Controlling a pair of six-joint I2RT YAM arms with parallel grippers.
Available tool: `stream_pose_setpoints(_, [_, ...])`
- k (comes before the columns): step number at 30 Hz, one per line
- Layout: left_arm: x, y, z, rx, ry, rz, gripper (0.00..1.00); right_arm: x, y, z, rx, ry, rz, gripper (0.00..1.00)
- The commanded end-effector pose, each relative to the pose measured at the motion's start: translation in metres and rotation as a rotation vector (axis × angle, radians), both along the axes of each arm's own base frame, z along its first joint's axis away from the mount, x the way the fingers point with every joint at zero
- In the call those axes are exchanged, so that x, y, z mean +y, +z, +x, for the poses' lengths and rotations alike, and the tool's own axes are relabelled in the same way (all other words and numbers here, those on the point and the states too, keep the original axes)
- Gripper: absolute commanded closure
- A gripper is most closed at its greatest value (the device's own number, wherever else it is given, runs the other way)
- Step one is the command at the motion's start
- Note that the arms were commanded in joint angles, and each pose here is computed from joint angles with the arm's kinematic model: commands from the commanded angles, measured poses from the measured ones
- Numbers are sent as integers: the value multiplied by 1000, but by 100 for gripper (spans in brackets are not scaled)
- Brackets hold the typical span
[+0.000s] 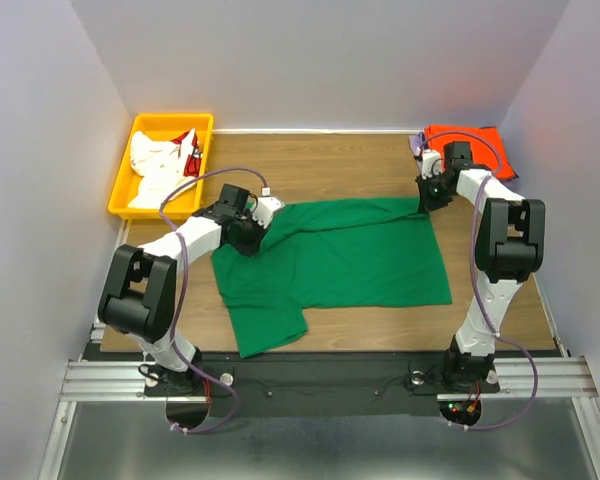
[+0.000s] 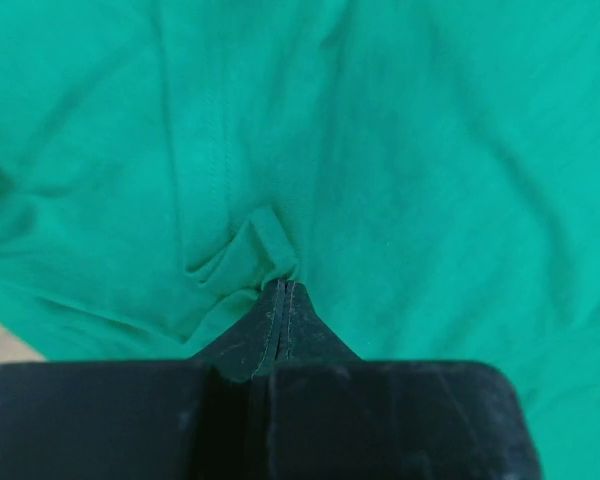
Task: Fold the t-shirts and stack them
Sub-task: Fold the tshirt
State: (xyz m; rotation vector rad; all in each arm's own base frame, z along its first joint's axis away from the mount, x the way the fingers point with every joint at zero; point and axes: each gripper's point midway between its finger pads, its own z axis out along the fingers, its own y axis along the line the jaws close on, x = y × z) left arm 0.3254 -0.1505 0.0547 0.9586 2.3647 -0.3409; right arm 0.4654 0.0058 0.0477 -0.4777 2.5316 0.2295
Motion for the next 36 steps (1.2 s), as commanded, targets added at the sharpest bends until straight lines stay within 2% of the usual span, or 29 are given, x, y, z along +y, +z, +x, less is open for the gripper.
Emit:
stream_pose_setpoints(1, [4, -4, -20, 61, -97, 37, 94, -3, 10, -1, -42, 33, -17, 97])
stream_pose_setpoints(2, [6, 0, -23, 41, -158, 47, 86, -4, 11, -2, -41, 35, -19, 80])
stream_pose_setpoints(4, [7, 12, -32, 35, -216, 28, 75, -4, 15, -4, -42, 43, -23, 65])
stream_pose_setpoints(5, [9, 17, -32, 27, -226, 17, 69, -4, 23, -3, -59, 45, -27, 48])
stream_pose_setpoints(8, [14, 54, -10, -43, -244, -44, 58, -4, 42, -1, -96, 41, -28, 37])
stream_pose_setpoints(10, [16, 62, 1, -35, -228, -69, 56, -3, 52, 2, -116, 37, -19, 37])
stream_pose_setpoints(11, [9, 67, 4, -32, -239, -102, 48, 0, 59, 5, -127, 38, -5, 37])
stream_pose_setpoints(12, [4, 77, 14, -56, -234, -122, 47, 1, 63, 7, -130, 25, 9, 37])
stream_pose_setpoints(16, [-17, 73, 45, -5, -172, -225, 44, 7, 66, 14, -113, 4, 57, 41])
stream_pose_setpoints(17, [-21, 73, 51, -2, -159, -243, 44, 8, 65, 16, -108, 1, 63, 45])
stream_pose_setpoints(21, [-40, 76, 82, -31, -147, -300, 44, 11, 60, 24, -86, -19, 96, 52])
stream_pose_setpoints(27, [-64, 50, 93, 24, -186, -314, 44, 16, 44, 24, -33, -25, 133, 54])
stream_pose_setpoints(36, [-69, 15, 100, 68, -149, -281, 45, 18, 39, 23, -18, -25, 140, 55])
